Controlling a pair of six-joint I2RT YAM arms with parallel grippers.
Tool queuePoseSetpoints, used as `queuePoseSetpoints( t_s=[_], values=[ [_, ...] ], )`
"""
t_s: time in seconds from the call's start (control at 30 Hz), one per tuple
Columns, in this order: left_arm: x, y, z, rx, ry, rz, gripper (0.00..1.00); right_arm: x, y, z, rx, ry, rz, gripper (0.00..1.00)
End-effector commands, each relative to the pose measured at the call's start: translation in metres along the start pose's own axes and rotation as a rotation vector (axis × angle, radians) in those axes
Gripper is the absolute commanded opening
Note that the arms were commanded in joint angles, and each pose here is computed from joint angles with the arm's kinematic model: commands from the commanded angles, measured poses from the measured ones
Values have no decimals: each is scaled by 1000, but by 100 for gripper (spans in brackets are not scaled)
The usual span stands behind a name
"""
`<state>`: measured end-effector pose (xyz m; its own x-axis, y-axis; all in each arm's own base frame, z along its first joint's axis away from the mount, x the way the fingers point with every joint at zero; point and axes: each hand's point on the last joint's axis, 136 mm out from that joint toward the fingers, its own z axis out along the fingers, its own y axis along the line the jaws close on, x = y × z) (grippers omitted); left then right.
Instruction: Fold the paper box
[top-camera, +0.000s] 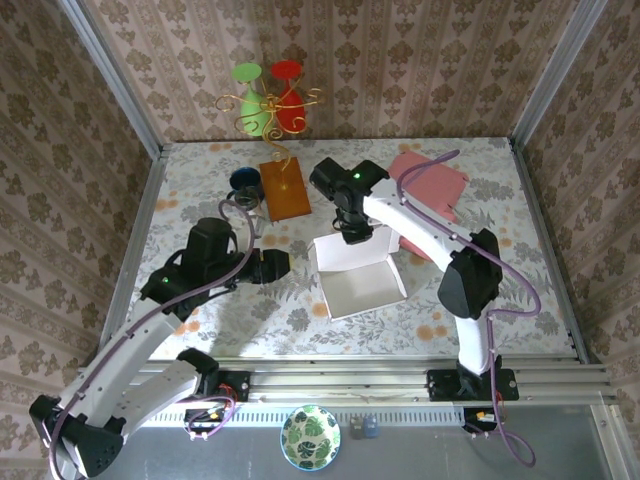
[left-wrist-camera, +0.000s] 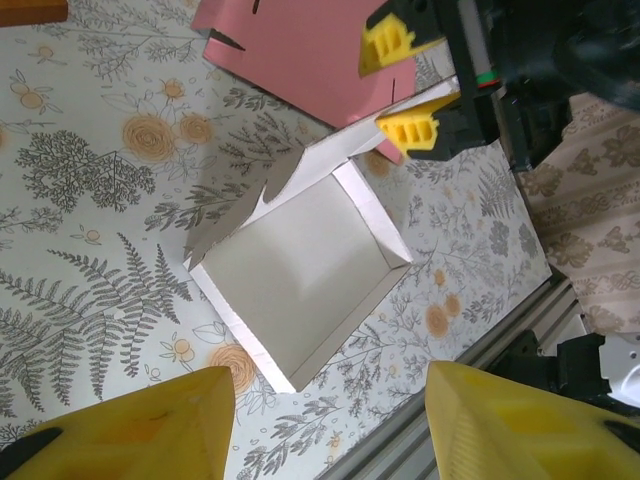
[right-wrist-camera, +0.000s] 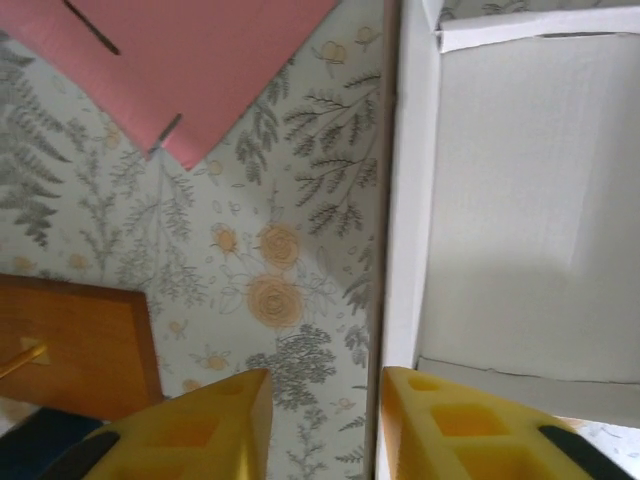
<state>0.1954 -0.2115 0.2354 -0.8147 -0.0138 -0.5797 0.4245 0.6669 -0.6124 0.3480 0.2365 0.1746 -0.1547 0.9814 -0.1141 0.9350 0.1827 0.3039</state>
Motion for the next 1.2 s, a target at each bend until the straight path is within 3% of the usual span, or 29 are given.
queuePoseSetpoints(
  t_s=[0.0, 0.17, 0.3, 0.4, 0.53, 0.7, 0.8, 0.93, 1.03, 1.17],
  values=[
    [2, 3, 7, -16, 13, 44, 55, -24, 28, -41, -196, -38, 71, 38],
    [5, 7, 22, -53, 56, 110, 59, -48, 59, -80, -412, -116, -210, 43],
    [11, 14, 35, -104, 119, 204, 63, -54, 88, -117, -709, -191, -743, 44],
    [9, 19, 44, -127, 142, 253, 64, -48, 67, -132, -886, -204, -1243, 54],
    [4, 18, 57, -124, 160, 321, 65, -86, 9, -105, -786, -113, -1549, 57],
    [2, 33, 72, -196, 208, 374, 66, -127, -31, -56, -581, -75, -1669, 53],
    [-2, 37, 81, -213, 216, 379, 66, -135, -43, -34, -551, -62, -1727, 55],
    [-8, 41, 93, -235, 220, 379, 64, -129, -54, -8, -544, -49, -1886, 65],
    [-10, 43, 100, -237, 223, 382, 63, -137, -49, 6, -505, -77, -1944, 67],
    [-12, 45, 106, -241, 236, 384, 60, -130, -39, 13, -569, 5, -1990, 67]
  ],
)
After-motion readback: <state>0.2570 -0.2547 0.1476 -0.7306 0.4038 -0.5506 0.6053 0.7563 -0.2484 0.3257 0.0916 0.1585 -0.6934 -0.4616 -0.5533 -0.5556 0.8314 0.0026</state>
